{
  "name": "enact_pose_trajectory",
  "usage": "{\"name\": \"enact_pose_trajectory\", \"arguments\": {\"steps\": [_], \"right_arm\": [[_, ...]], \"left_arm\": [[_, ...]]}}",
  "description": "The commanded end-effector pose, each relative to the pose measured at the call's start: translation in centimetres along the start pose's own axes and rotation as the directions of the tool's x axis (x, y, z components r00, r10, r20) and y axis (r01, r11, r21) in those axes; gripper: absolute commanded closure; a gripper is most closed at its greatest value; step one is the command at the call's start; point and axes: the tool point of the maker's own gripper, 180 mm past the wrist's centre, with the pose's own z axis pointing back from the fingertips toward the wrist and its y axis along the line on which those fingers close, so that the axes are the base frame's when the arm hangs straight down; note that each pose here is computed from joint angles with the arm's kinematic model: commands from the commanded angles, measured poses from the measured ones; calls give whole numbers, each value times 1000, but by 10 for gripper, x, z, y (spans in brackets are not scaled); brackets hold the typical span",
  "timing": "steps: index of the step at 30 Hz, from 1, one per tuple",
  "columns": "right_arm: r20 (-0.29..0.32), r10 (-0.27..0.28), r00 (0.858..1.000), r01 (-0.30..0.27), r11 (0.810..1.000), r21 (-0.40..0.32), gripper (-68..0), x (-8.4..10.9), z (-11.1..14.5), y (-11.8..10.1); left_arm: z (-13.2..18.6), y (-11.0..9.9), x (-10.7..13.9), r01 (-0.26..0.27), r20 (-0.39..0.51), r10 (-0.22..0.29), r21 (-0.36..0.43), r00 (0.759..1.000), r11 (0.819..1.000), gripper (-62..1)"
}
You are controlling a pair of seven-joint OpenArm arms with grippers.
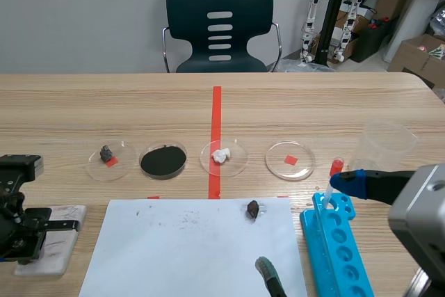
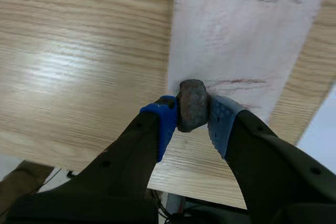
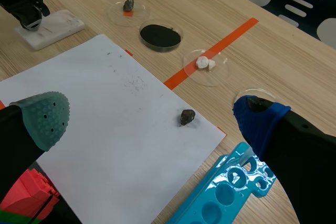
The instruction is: Rub the mineral on the streak plate below the first streak
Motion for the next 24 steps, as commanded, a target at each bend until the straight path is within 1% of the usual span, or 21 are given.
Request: {"name": "enact_pose_trajectory", "arguments": {"steps": [1, 4, 8, 10, 14, 16, 18, 20, 24], "right_arm": [[36, 3, 999, -3, 1000, -8, -679, 11, -1, -3], [36, 3, 999, -3, 1000, -8, -679, 11, -1, -3], [36, 3, 999, -3, 1000, -8, -679, 11, -1, -3], [36, 3, 999, -3, 1000, -8, -679, 11, -1, -3], [36, 3, 999, -3, 1000, -8, -679, 11, -1, -3], [36, 3, 999, -3, 1000, -8, -679, 11, -1, -3], [36, 3, 999, -3, 1000, -8, -679, 11, -1, -3], [36, 3, 999, -3, 1000, -8, -679, 11, -1, -3], [36, 3, 999, -3, 1000, -8, -679, 11, -1, -3]], "left_arm": [[1, -7, 1, 0, 3, 1, -41, 1000, 999, -130], [2, -17, 0, 1, -2, -2, -98, 1000, 995, -130], [4, -30, 0, 7, -1, -7, -169, 1000, 986, -130], [4, -32, 1, 9, 3, -8, -184, 1000, 983, -130], [4, -32, 1, 11, 4, -10, -184, 1000, 983, -130], [4, -28, 2, 19, 8, -18, -161, 1000, 987, -130], [2, -19, 2, 28, 12, -27, -112, 1000, 993, -130], [2, -9, 3, 25, 13, -24, -55, 1000, 998, -130], [1, 5, 4, 20, 17, -21, 20, 1000, 1000, -130]]}}
